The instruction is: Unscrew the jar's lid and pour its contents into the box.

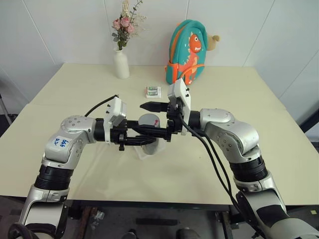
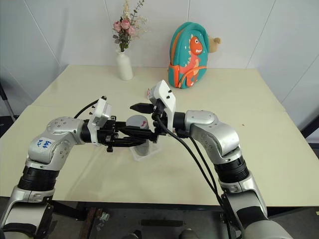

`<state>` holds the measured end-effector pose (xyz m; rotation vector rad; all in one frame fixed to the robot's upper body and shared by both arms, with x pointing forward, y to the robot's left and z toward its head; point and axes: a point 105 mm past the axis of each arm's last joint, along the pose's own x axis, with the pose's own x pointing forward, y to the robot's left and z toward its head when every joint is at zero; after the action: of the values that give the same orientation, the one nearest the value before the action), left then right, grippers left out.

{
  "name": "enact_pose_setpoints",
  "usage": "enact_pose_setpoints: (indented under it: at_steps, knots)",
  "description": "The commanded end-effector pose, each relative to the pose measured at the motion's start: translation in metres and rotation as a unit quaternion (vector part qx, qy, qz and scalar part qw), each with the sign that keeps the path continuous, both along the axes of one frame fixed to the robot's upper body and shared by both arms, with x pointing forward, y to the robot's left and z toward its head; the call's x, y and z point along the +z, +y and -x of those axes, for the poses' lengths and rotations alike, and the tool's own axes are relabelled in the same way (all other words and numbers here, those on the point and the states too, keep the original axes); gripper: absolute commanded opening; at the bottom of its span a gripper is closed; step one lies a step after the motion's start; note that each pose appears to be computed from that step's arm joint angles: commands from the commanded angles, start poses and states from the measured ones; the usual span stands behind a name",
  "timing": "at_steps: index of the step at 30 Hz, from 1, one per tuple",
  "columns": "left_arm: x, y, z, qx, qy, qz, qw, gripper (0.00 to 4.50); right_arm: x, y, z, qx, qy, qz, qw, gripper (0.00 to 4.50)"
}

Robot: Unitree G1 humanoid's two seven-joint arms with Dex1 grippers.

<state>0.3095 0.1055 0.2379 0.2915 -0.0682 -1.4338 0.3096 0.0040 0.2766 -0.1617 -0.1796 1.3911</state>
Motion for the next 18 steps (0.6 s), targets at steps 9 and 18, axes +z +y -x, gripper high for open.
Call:
enact_pose_setpoints:
  at_steps: [9, 18]
  knots:
    - [0.013, 0.001, 0.008, -0.015, -0.026, 0.011, 0.999, 2.06, 0.017, -0.066, -0.014, -0.052, -0.040, 0.012, 0.998, 4.47]
    - [0.011, 0.006, 0.007, -0.011, -0.022, 0.009, 1.000, 2.06, 0.019, -0.080, 0.005, -0.005, -0.007, 0.015, 1.000, 4.47]
